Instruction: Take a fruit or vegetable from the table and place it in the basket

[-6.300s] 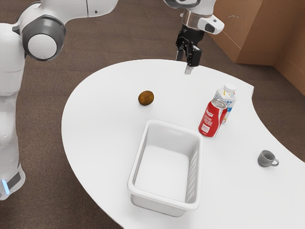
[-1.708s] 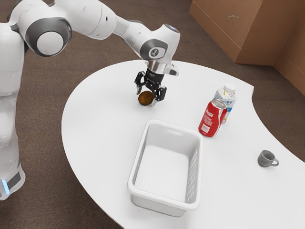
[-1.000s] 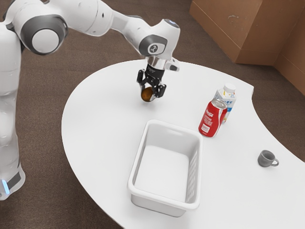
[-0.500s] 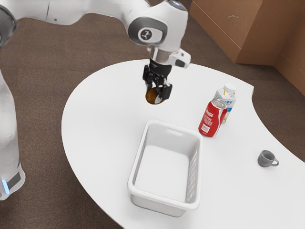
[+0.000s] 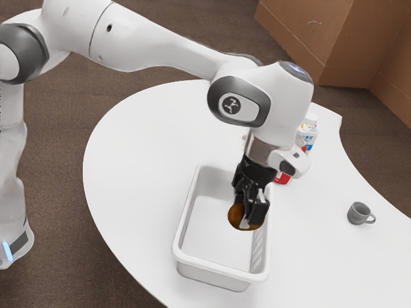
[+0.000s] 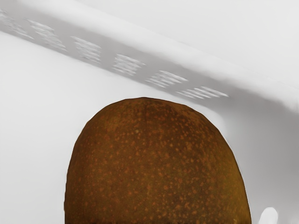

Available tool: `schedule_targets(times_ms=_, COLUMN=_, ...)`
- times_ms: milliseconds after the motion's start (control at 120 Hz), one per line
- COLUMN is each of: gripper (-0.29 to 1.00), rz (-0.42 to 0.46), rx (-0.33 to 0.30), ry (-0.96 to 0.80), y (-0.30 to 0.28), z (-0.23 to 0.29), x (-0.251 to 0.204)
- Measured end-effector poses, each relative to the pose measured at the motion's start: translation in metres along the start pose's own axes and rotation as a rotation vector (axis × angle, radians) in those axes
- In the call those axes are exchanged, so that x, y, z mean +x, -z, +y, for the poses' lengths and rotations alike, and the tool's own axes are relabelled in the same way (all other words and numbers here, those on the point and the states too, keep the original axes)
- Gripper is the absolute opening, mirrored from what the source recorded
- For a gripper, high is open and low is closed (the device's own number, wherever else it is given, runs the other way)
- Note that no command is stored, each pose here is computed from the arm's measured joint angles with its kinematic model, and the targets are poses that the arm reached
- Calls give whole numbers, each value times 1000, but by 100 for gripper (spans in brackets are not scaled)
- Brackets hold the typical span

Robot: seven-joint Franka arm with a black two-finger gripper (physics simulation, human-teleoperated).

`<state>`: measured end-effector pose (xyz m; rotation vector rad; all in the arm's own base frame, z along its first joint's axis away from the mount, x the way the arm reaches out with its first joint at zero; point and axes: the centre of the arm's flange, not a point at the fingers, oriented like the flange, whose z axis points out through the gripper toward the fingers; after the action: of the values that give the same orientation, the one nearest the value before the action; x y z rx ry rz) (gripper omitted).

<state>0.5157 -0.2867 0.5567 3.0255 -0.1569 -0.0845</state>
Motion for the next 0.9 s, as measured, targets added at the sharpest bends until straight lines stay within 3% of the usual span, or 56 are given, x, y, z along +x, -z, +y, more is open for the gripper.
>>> schedule_targets(times_ms=467, gripper=31, rz=-4, rx=-24, ry=69, y=-19, z=-6, x=28)
schedule_targets(times_ms=633, gripper=58, rz=2, rx=-28, ry=85, y=-18, z=-5, x=28)
schedule_targets(times_ms=900, gripper=68, rz=-2, rx=-14, ry=122, y=-2, z=-14, x=17)
